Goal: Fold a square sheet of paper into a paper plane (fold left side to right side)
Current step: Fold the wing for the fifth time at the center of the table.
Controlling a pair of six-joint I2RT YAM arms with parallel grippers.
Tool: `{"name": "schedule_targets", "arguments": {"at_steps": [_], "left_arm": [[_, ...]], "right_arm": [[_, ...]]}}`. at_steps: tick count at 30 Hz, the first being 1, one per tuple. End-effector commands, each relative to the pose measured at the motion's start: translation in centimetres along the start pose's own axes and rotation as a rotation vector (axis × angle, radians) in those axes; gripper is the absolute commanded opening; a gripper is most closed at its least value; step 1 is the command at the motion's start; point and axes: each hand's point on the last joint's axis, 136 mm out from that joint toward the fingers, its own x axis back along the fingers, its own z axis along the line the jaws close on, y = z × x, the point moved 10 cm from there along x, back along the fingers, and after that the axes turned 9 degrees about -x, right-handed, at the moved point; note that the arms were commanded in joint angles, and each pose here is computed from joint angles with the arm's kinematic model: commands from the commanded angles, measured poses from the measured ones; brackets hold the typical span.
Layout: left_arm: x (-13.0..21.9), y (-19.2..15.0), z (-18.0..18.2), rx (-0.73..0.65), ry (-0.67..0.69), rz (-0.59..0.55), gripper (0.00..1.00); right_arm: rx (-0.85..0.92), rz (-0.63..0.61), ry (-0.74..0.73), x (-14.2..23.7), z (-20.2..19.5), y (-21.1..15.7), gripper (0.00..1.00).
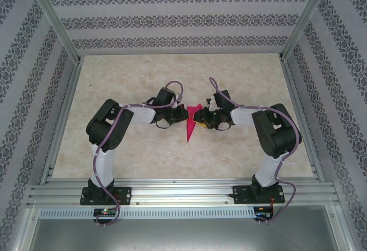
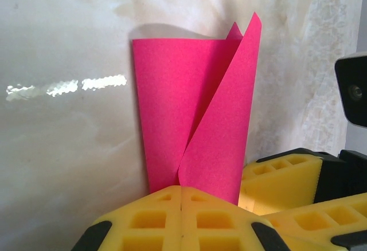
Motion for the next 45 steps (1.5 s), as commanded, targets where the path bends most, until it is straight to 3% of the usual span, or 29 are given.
{"name": "schedule_targets", "arguments": {"at_steps": [1,21,29,45], "left_arm": [[0.6,0.7,-0.2,-0.033,0.005,-0.027,0.02],[-0.7,0.3,1.1,-0.014,0.021,0.002,0.01],[-0.7,0.3,1.2,-0.018,0.044,0.002,0.0],[-0.5,0.4,1.3,-0.019,0.07,-0.01,0.0]], "right_arm": [[0.019,0.008,-0.021,-0.8,-0.6,0.0,0.39],[0.07,-0.091,0.082,3.2,1.7,0.4,0.37],[0.059,-0.058,0.151,1.3,2.6,0.5,0.24],[0.053,-0.033,0.121,-0.5,1.8,0.7,0.23]]}}
